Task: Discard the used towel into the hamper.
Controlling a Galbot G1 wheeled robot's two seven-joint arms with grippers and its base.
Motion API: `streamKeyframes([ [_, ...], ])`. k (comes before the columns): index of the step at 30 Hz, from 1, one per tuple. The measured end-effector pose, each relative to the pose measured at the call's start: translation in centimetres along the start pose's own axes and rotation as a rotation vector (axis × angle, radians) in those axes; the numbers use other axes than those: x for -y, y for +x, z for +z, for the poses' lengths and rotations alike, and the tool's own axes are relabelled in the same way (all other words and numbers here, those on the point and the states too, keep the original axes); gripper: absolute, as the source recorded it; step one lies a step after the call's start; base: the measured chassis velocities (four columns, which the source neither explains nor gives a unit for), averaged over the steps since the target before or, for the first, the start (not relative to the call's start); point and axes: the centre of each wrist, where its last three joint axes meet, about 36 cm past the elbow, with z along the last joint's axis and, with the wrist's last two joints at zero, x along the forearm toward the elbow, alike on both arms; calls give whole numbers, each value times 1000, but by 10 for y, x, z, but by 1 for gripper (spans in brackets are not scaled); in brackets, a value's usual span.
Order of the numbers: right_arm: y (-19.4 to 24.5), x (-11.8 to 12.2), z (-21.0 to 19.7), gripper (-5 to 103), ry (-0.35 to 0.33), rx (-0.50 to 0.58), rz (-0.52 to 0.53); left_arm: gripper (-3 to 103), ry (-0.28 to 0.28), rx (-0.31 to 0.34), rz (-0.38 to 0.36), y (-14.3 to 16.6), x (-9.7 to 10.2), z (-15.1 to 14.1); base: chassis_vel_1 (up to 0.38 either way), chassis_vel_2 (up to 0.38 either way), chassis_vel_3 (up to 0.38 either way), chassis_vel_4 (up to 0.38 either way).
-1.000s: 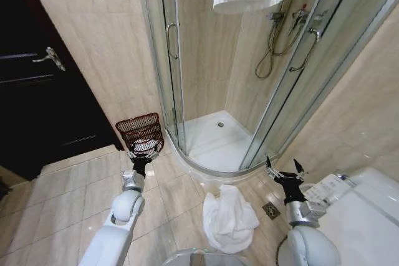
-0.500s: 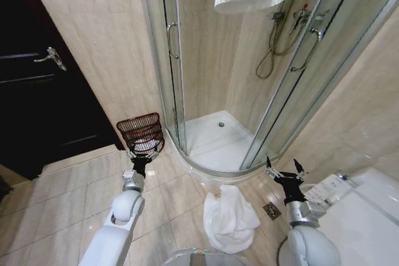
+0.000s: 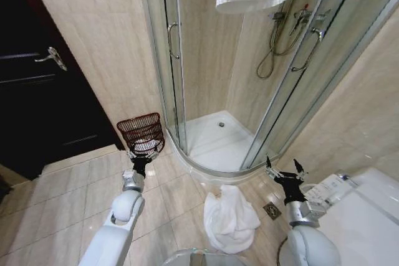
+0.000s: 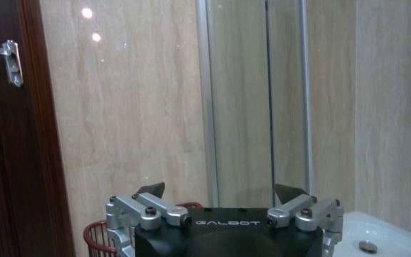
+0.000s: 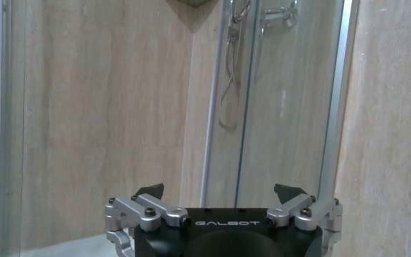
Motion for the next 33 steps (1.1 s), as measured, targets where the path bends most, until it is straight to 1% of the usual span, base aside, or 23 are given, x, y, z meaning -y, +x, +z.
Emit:
streamKeyframes([
  [9, 0, 0, 0, 100, 0, 0, 0, 100, 0, 0, 0, 0, 0, 0, 16, 13, -15, -30],
  [20, 0, 0, 0, 100, 0, 0, 0, 100, 0, 0, 0, 0, 0, 0, 58, 63, -79, -30],
  [33, 0, 0, 0, 100, 0, 0, 0, 100, 0, 0, 0, 0, 0, 0, 0, 0, 0, 0],
])
